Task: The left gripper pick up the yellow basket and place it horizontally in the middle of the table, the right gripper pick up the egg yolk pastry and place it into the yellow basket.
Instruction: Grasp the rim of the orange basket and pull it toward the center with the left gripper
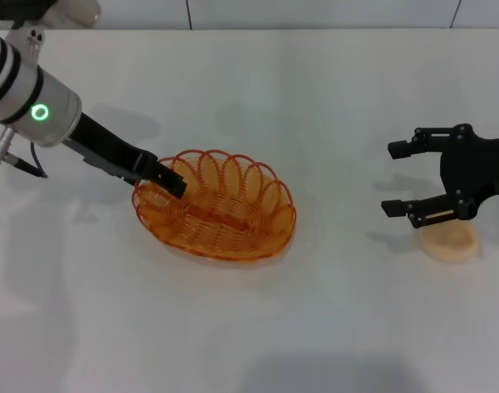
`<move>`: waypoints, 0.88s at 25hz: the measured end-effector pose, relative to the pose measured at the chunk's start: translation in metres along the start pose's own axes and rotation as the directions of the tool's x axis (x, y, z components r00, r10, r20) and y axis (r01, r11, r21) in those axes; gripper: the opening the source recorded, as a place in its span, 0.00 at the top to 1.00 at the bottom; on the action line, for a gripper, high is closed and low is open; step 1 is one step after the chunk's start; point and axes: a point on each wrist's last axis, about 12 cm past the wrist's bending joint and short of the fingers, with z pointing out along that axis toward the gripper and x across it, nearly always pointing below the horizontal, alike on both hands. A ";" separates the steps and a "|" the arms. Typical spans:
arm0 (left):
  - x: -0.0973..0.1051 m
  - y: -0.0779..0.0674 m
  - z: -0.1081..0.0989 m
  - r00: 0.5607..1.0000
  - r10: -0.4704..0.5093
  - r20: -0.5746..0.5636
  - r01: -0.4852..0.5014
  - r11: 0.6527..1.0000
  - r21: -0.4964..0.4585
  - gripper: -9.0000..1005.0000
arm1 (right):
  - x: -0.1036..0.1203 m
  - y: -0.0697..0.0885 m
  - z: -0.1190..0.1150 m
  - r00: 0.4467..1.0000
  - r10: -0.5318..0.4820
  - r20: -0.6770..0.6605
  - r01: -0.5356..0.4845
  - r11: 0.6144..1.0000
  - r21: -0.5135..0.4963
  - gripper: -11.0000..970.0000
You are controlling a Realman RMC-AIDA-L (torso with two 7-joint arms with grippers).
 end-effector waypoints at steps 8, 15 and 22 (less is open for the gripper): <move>0.003 0.000 0.003 1.000 -0.019 -0.012 0.019 1.000 -0.003 0.18 | 0.002 0.001 -0.002 1.000 -0.004 0.000 0.004 1.000 0.006 0.12; 0.003 -0.002 0.006 1.000 -0.024 -0.008 0.024 1.000 0.000 0.32 | 0.003 0.001 -0.002 1.000 -0.005 -0.001 0.005 1.000 0.006 0.12; 0.004 -0.001 0.007 1.000 -0.027 -0.004 0.027 1.000 -0.002 0.58 | 0.004 0.002 -0.003 1.000 -0.001 0.002 0.001 1.000 0.009 0.13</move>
